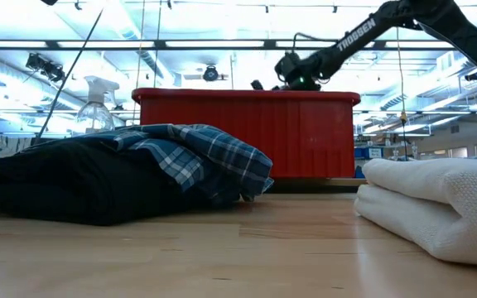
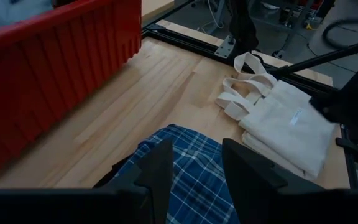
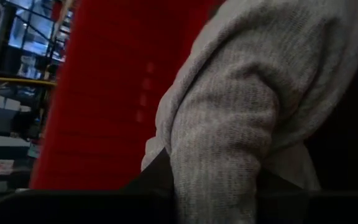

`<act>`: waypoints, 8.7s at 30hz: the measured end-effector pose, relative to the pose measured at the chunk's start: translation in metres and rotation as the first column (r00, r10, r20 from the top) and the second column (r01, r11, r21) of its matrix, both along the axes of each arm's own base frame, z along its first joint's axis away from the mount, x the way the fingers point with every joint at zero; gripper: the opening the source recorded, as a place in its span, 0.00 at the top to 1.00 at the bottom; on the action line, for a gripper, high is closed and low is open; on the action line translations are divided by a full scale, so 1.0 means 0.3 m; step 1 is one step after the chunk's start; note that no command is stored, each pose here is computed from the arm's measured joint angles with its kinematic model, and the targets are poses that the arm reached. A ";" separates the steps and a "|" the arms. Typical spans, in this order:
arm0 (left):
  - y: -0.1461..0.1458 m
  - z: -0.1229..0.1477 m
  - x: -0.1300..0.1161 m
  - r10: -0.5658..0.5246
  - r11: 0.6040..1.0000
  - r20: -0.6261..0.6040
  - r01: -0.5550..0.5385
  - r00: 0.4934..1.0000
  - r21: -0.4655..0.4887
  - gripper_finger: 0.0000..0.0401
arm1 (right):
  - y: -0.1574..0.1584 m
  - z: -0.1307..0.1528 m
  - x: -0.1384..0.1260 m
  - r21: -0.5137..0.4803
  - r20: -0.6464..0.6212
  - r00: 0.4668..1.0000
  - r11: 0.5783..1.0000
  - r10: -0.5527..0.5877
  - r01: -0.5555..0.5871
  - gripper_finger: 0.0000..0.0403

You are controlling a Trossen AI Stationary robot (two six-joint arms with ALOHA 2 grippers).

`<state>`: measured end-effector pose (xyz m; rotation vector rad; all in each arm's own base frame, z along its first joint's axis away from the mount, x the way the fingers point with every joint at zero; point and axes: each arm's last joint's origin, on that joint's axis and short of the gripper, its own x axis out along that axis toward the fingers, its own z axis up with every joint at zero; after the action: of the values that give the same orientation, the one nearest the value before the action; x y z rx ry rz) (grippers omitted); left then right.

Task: Fold laundry
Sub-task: Put the gray shirt into the red bin, then put the blue checkered shirt into the red bin

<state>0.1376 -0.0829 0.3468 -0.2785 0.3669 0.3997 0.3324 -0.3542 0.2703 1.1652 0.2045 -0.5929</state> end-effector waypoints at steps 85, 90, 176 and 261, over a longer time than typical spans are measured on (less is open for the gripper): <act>-0.006 -0.001 0.001 -0.043 0.998 -0.016 0.043 0.999 -0.042 0.64 | 0.537 0.596 0.125 -0.298 -0.029 0.829 0.787 0.558 -0.540 0.14; -0.005 -0.003 0.000 -0.043 0.998 -0.022 0.042 0.999 -0.038 0.64 | 0.613 0.575 0.152 -0.240 -0.072 0.804 0.772 0.590 -0.588 0.14; 0.129 -0.512 0.124 -0.476 0.806 -0.070 0.403 0.877 -0.433 0.85 | 0.988 -0.172 0.032 0.150 -0.168 0.814 0.831 0.555 -0.536 0.14; 0.172 -0.398 0.044 -0.130 0.804 0.547 0.410 0.827 -0.430 0.87 | 0.897 -0.102 0.390 0.173 0.254 0.700 0.681 0.667 -0.712 0.89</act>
<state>0.1506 -0.0312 0.2276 -0.8496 -0.0063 -0.0937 0.4495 -0.0851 0.2395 1.2705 0.5642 0.2291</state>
